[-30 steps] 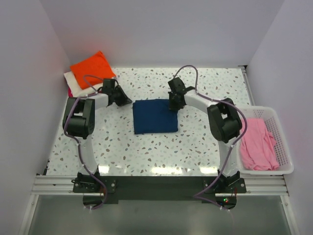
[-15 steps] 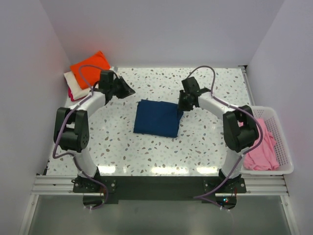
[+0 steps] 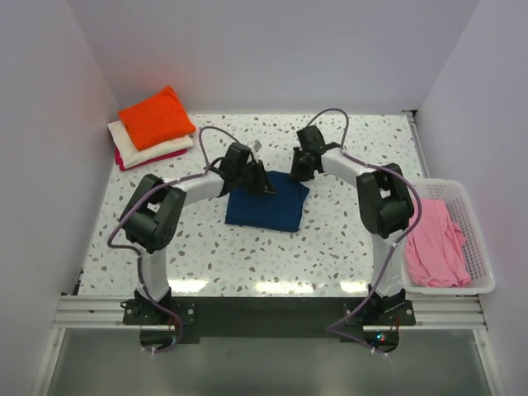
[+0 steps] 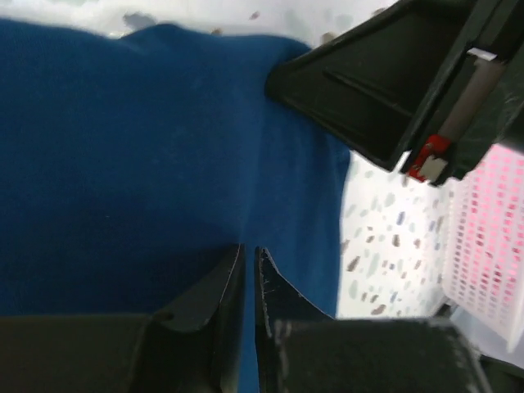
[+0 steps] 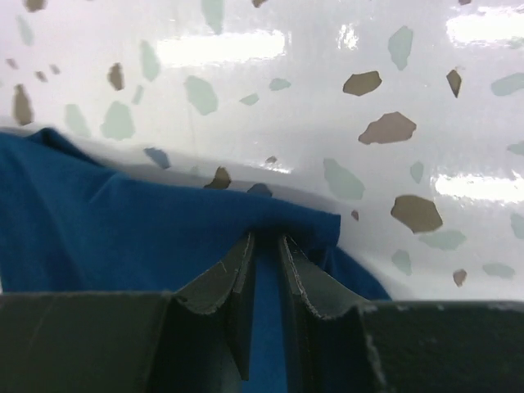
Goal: Fold and stack the t-shirts
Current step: Neatly place the folded tshirt to the corner
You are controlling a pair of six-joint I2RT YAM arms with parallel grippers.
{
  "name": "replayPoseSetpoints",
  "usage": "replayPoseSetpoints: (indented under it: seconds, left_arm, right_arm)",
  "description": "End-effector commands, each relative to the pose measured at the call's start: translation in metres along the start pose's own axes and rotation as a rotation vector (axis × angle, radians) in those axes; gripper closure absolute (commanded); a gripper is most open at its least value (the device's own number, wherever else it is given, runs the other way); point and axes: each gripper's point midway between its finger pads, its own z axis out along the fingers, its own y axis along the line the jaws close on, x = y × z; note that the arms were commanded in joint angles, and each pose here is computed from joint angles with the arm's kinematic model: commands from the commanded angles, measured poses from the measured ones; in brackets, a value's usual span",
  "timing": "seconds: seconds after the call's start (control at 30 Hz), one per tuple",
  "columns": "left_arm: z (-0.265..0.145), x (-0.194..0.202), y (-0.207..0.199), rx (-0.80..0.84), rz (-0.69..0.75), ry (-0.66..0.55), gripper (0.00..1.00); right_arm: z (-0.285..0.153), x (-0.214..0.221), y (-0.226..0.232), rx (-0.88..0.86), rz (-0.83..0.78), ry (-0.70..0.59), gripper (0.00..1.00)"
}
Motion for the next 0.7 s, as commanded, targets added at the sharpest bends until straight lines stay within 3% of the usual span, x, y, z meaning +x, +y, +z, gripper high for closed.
replayPoseSetpoints:
  seconds: [0.0,0.2,0.4,0.57,0.67]
  left_arm:
    - [0.018,0.011,0.025,-0.076,-0.029,-0.018,0.86]
    - [0.026,0.036,0.044,-0.097,-0.082,0.012,0.87]
    - [0.011,0.011,0.013,-0.028,-0.057,-0.049,0.83]
    - [-0.015,-0.022,-0.011,0.038,-0.032,-0.121,0.73]
    - [-0.036,-0.037,-0.006,0.037,-0.033,-0.16,0.61]
  right_arm:
    - [0.012,-0.009,-0.006,0.025,0.034,0.005,0.79]
    - [0.017,-0.012,-0.026,0.023,0.073,0.031,0.78]
    - [-0.021,-0.033,-0.008,-0.042,0.06,-0.043,0.74]
    - [-0.055,-0.025,-0.003,-0.074,0.078,-0.087,0.72]
    - [-0.068,-0.007,0.004,-0.081,0.05,-0.078,0.72]
